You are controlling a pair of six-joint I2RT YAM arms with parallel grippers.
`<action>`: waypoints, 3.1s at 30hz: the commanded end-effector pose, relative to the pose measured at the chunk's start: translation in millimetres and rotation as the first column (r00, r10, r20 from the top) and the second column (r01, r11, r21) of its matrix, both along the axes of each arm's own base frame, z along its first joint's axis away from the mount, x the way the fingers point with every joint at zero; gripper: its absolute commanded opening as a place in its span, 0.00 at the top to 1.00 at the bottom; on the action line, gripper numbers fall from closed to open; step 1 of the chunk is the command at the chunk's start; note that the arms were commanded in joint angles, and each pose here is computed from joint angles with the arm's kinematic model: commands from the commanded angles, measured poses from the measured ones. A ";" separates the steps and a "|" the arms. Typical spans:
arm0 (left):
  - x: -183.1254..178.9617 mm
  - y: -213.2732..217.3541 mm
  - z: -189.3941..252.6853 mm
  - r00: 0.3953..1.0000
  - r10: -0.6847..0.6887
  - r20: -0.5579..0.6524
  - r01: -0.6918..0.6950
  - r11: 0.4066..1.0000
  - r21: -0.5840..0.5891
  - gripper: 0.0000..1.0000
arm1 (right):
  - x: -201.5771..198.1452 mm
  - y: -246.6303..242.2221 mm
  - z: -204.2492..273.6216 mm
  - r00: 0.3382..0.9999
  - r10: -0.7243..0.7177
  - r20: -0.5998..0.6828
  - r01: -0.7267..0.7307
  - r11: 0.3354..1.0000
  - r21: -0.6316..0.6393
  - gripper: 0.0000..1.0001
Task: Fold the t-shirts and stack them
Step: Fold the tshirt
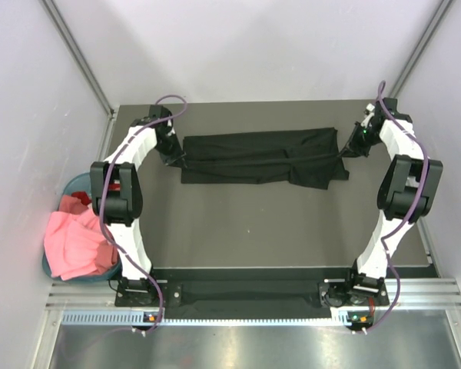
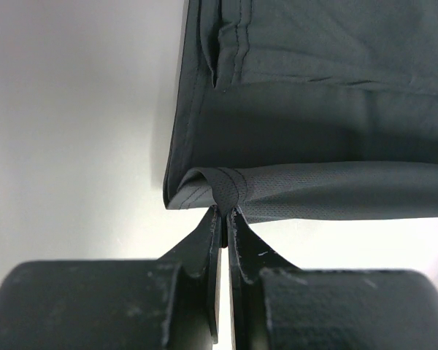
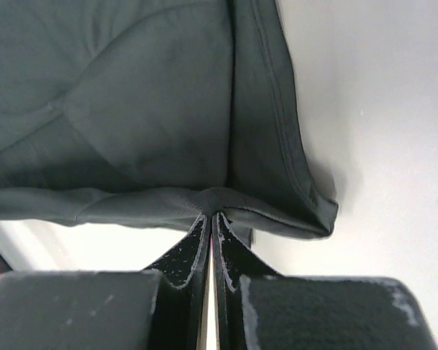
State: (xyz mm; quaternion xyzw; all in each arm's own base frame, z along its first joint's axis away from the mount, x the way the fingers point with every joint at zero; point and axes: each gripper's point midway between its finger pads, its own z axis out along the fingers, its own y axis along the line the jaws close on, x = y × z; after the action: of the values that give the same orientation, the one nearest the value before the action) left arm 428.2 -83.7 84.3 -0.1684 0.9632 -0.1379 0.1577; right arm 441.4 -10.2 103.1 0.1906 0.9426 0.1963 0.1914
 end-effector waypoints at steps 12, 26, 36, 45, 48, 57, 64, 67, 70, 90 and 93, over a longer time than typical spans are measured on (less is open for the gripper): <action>38.1 3.7 7.9 0.999 0.038 0.038 -0.038 0.999 0.000 1.00 | 44.8 -7.5 3.5 0.999 0.002 0.054 -0.001 1.000 -0.012 1.00; 43.7 3.9 -11.6 0.998 0.059 -0.005 -0.059 0.998 0.000 0.99 | 54.6 -2.3 -17.7 1.000 0.005 0.022 -0.006 0.999 0.043 0.93; 77.9 9.2 5.6 0.992 0.094 0.089 -0.096 0.995 0.023 0.68 | 76.1 1.7 -21.8 0.999 -0.022 0.040 0.018 0.995 0.099 0.88; 40.0 17.5 17.2 0.994 0.087 0.063 -0.091 0.994 0.067 0.53 | 66.1 8.8 4.3 0.997 -0.040 0.060 0.032 0.992 0.123 0.74; 14.3 -1.8 24.9 0.996 0.023 0.091 -0.020 0.999 -0.028 0.55 | 47.5 22.7 15.0 0.998 -0.003 0.067 -0.005 0.993 0.117 0.68; 1.6 -0.1 -9.3 1.000 -0.010 0.019 0.010 1.000 0.018 0.54 | -8.4 45.0 9.2 0.995 0.094 0.032 -0.096 0.993 0.067 0.64; 18.2 4.1 -17.8 0.999 -0.029 0.026 0.027 0.998 0.053 0.53 | -36.0 51.2 -6.6 0.995 0.098 -0.001 -0.097 0.991 0.091 0.62; 25.3 8.9 -23.4 1.000 -0.020 0.010 0.019 0.996 0.084 0.53 | -42.7 53.5 -10.3 0.995 0.099 -0.009 -0.097 0.990 0.098 0.61; 28.6 9.9 -26.6 1.000 -0.016 -0.003 0.016 0.996 0.091 0.55 | -47.0 51.8 -12.6 0.995 0.099 -0.015 -0.097 0.991 0.089 0.60; 7.9 4.9 -43.2 0.998 -0.030 -0.064 0.034 0.998 0.062 0.76 | -52.9 49.2 -17.6 0.996 0.080 -0.032 -0.078 0.994 0.073 0.58; 4.3 6.1 -40.7 0.997 -0.031 -0.064 0.036 0.997 0.067 0.90 | -56.5 48.3 -22.6 0.996 0.070 -0.046 -0.067 0.995 0.068 0.58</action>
State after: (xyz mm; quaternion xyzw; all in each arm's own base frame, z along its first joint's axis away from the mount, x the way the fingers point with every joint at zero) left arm 432.8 -77.9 33.4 -0.1594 0.9749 -0.1000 0.1193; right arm 381.9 42.2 64.5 0.1727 0.9482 0.2360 0.1239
